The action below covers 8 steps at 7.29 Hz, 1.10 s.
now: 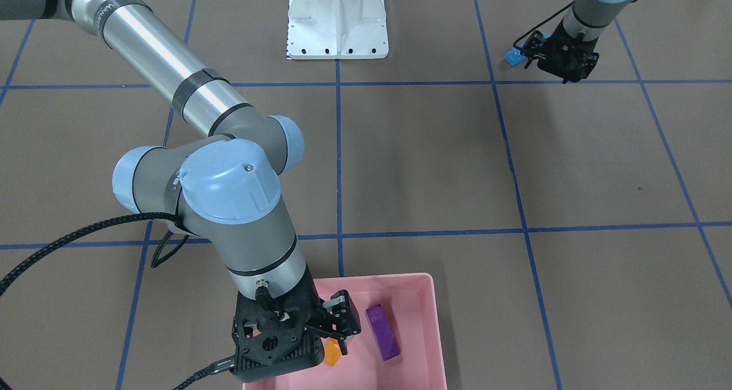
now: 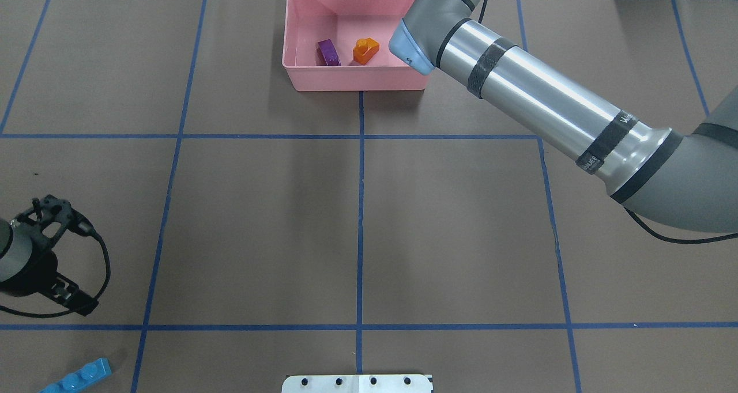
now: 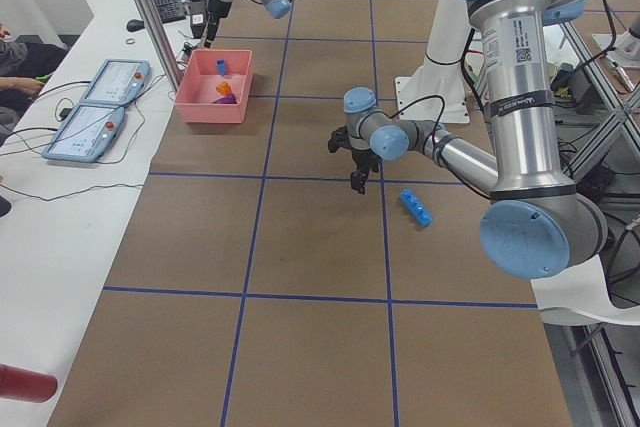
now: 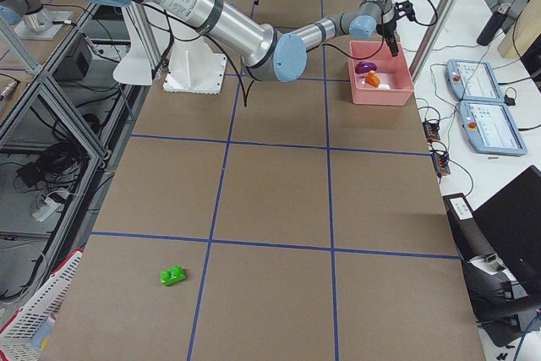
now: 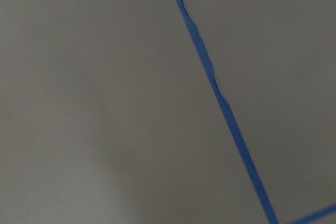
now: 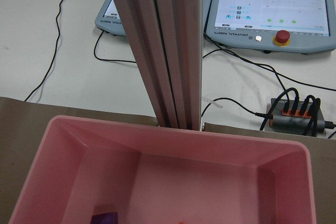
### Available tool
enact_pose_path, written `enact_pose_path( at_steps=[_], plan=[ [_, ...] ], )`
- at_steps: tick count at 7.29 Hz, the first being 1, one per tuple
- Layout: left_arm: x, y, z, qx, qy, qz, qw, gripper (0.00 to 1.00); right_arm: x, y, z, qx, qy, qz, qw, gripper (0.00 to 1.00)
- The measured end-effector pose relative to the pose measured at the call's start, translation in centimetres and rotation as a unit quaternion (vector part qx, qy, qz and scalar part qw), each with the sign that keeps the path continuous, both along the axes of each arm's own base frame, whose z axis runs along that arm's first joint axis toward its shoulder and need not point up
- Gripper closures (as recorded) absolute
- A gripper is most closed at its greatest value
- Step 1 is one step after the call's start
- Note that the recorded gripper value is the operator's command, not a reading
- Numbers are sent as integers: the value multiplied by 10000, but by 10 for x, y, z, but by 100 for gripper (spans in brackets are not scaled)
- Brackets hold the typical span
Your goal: Put all blocks into box
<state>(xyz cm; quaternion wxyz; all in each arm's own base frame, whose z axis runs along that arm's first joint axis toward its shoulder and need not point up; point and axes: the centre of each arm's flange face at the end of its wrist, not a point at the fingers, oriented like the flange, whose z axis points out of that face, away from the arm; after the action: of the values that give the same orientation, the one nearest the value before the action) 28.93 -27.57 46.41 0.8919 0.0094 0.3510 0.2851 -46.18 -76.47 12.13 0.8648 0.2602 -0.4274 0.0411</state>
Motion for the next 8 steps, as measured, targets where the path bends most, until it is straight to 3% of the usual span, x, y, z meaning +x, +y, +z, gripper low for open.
enact_pose_path(
  at_steps=[2, 5, 6, 8],
  plan=[
    [17, 41, 11, -20, -167, 544, 9984, 0, 14, -4, -4, -83, -102, -77, 9999, 1],
    [31, 74, 23, -96, -323, 996, 9945, 0, 77, -1, -33, -657, -98, -408, 9970, 1],
    [36, 81, 30, -124, -382, 1098, 9931, 0, 102, 11, -40, -845, 65, -546, 9949, 1],
    [43, 88, 40, -159, -468, 1221, 9913, 0, 154, 53, -10, -1079, 613, -879, 9884, 0]
  ],
)
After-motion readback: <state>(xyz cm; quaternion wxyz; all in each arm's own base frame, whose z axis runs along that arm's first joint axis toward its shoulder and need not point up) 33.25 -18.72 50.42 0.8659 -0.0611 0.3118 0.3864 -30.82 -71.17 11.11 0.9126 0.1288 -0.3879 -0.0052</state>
